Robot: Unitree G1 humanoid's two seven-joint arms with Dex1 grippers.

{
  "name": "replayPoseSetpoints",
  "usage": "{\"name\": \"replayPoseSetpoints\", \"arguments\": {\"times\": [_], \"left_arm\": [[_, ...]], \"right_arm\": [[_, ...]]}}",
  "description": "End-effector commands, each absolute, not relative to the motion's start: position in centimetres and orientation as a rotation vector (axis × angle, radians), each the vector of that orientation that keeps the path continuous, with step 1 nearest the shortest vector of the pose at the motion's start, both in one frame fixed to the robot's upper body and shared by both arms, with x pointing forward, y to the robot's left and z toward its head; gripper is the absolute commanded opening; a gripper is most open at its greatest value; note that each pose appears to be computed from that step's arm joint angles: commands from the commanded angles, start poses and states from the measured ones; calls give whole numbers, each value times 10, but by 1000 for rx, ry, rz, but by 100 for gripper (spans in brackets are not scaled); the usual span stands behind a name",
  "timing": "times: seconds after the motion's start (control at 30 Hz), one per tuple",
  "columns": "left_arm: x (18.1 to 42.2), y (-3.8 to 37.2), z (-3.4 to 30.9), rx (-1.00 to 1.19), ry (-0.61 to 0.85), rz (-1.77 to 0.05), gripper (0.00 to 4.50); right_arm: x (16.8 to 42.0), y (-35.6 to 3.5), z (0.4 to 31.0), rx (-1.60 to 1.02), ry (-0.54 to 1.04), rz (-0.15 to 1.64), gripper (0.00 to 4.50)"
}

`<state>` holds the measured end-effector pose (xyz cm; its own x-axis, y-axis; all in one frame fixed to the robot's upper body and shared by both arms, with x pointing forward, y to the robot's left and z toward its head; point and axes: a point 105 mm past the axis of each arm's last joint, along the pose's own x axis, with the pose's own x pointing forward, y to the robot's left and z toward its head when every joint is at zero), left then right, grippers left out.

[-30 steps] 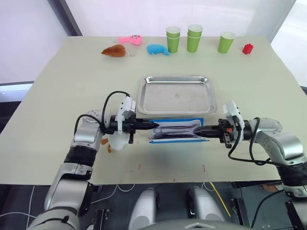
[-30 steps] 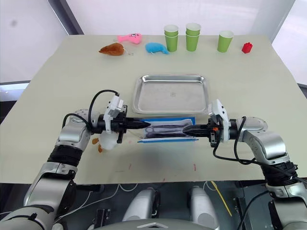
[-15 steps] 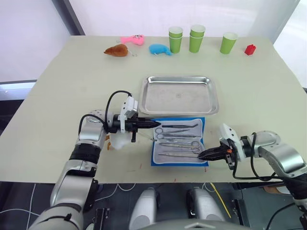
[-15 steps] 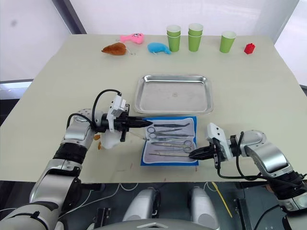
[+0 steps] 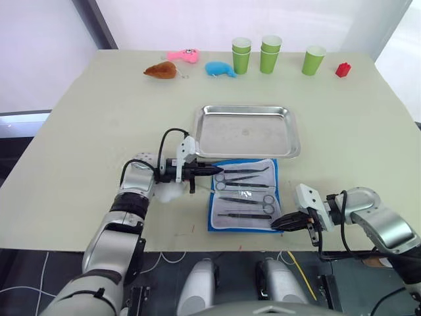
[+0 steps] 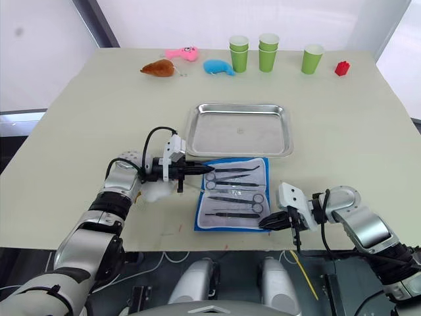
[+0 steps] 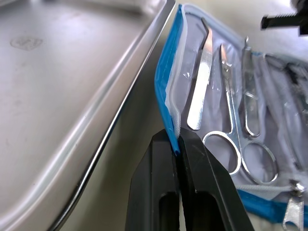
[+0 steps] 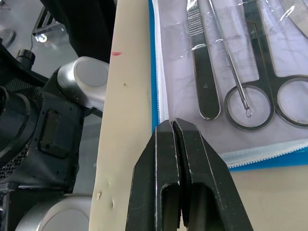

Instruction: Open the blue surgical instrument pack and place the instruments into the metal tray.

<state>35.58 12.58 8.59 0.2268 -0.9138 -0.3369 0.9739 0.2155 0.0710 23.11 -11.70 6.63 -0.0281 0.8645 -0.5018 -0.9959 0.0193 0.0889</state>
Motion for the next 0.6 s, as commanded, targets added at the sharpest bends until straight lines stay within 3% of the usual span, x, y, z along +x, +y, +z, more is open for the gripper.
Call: {"name": "replayPoseSetpoints", "arguments": {"times": [0.03,0.6], "left_arm": [[354,126,60,316,358,-1301,0],[356,133,68,147,367,-1265,0]], "right_arm": [[221,-115,53,-339,546,1552,3],[222,-116,51,-357,545,1544,3]]}}
